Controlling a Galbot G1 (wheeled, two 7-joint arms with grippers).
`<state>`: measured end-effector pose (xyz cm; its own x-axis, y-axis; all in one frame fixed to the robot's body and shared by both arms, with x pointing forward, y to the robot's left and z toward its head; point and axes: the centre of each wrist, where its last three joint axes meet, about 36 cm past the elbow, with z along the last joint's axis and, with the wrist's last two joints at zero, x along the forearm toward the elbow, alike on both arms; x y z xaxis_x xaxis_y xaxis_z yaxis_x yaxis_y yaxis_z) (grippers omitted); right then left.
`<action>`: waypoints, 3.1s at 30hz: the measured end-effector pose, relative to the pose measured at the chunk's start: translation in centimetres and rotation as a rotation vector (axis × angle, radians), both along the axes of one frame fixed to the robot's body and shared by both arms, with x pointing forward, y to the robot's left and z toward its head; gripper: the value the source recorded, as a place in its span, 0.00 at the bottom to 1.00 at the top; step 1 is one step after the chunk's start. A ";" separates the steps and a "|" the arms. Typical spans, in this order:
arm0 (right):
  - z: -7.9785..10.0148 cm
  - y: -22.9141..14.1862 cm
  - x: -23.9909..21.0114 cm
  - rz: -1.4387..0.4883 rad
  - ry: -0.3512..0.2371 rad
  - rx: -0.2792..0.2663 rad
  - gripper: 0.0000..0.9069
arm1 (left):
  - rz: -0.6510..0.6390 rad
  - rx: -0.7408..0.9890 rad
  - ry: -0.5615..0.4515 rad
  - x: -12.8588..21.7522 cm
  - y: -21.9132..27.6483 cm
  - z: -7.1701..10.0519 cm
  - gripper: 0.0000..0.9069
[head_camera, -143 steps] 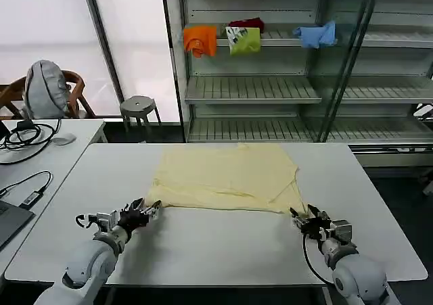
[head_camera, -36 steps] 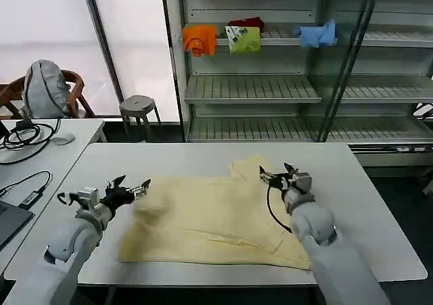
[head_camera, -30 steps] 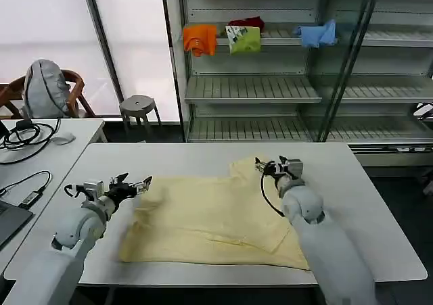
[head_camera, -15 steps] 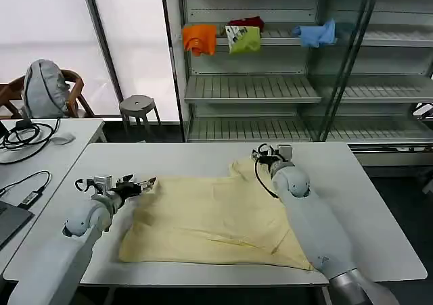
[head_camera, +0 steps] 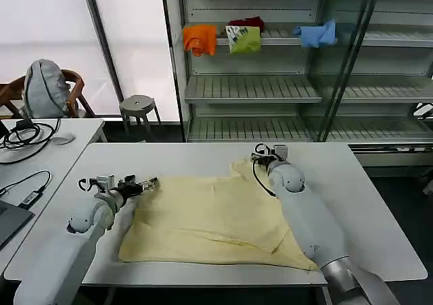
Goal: Fold and organize the clothes.
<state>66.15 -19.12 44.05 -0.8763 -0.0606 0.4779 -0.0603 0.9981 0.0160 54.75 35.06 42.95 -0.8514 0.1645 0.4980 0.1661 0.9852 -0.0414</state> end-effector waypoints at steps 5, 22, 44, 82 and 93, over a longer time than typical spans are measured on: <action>-0.3 0.1 0.2 0.001 0.017 0.004 0.00 | -0.001 0.000 -0.005 0.2 -0.1 0.1 0.02; -0.7 0.4 0.5 0.014 0.031 0.029 0.00 | -0.037 -0.011 0.005 -0.3 -0.3 -0.7 0.02; 1.0 -0.5 -1.9 0.040 -0.049 0.057 0.00 | -0.059 -0.056 -0.040 -1.5 -0.5 -0.4 0.02; 4.0 -5.8 -18.5 0.106 -0.152 0.080 0.00 | -0.084 -0.123 -0.159 -10.2 -0.2 1.6 0.02; 4.3 -6.5 -22.6 0.116 -0.156 0.073 0.00 | -0.081 -0.121 -0.162 -12.0 0.1 1.7 0.02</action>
